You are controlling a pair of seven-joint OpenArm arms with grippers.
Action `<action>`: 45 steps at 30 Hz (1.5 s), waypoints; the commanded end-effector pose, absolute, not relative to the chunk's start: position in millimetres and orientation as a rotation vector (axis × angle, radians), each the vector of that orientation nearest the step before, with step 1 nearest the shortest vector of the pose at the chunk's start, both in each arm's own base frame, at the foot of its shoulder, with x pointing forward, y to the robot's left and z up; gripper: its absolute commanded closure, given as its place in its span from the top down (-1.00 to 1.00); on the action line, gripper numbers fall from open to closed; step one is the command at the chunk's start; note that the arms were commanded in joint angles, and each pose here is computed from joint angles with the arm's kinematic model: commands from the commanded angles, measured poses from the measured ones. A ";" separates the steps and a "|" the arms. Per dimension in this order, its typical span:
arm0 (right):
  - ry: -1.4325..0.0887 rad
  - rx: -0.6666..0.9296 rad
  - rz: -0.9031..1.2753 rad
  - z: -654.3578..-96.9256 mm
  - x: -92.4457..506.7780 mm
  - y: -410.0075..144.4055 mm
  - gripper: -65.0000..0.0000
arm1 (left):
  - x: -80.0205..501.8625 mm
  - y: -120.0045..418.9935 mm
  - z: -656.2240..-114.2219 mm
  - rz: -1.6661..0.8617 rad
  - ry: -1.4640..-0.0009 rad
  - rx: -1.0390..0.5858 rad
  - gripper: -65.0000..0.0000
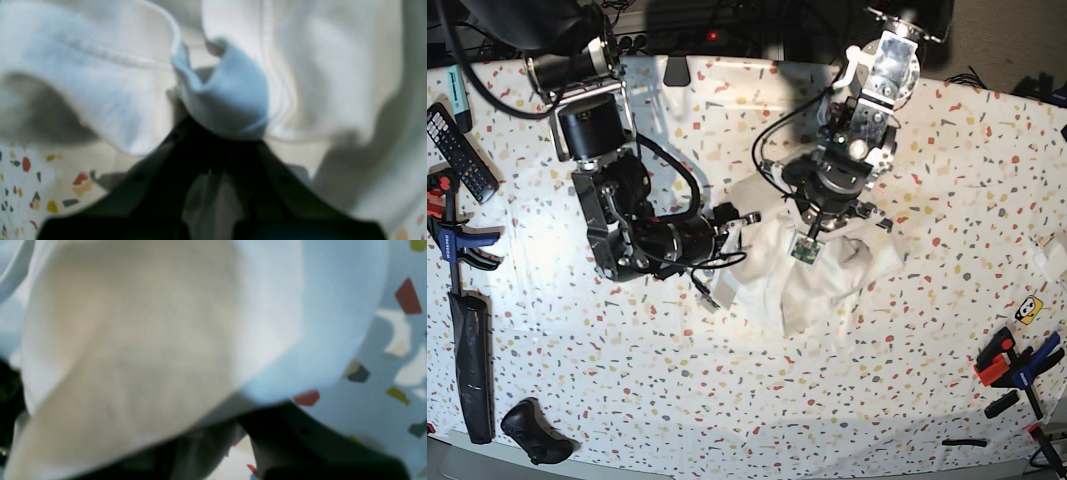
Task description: Fold the T-shirt properly
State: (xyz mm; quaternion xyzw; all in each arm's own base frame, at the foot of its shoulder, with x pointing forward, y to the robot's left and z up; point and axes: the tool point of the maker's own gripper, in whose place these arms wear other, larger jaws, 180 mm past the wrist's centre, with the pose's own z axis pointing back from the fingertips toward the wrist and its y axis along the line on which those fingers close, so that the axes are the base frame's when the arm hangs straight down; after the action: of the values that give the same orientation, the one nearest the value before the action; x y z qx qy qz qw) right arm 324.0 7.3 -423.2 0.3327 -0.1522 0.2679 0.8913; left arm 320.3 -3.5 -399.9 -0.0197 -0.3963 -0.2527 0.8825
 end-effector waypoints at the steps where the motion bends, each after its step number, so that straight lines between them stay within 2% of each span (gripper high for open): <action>1: -0.260 0.682 0.599 -426.7 312.5 10.2 -0.72 | 331.5 -5.5 -394.2 -0.528 -0.846 -0.037 -1.00; 9: -0.282 0.683 0.610 -420.9 315.6 12.2 -0.72 | 377.4 10.1 -362.6 -0.463 -0.938 0.049 -1.00; 17: -0.322 0.768 0.588 -404.2 319.1 22.6 -0.72 | 375.4 17.8 -368.0 -0.449 -0.868 0.077 -1.00; 24: -0.517 0.704 0.701 -350.7 343.2 14.1 -0.72 | 385.5 35.5 -320.7 -0.360 -0.970 0.186 -1.00; 28: -0.612 0.582 0.742 -327.4 357.6 -8.1 -0.72 | 385.9 31.1 -309.7 -0.341 -0.999 0.176 -1.00; 34: -0.684 0.550 0.618 -314.0 379.4 -47.6 -0.72 | 386.4 39.8 -308.6 -0.333 -0.994 0.229 -1.00; 40: -0.836 0.692 0.447 -274.7 396.6 -76.0 -0.72 | 380.1 60.7 -314.0 -0.306 -0.932 0.342 -1.00; 45: -0.835 0.811 0.475 -264.9 388.4 -51.6 -0.72 | 357.0 78.5 -330.1 -0.296 -0.854 0.436 -1.00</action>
State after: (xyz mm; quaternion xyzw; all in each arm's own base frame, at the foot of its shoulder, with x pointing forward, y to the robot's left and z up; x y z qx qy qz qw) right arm 379.5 -53.0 -284.5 0.3741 -0.3644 0.2149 0.8253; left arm 347.2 79.5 -348.1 0.2041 -0.3838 -0.1499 0.8880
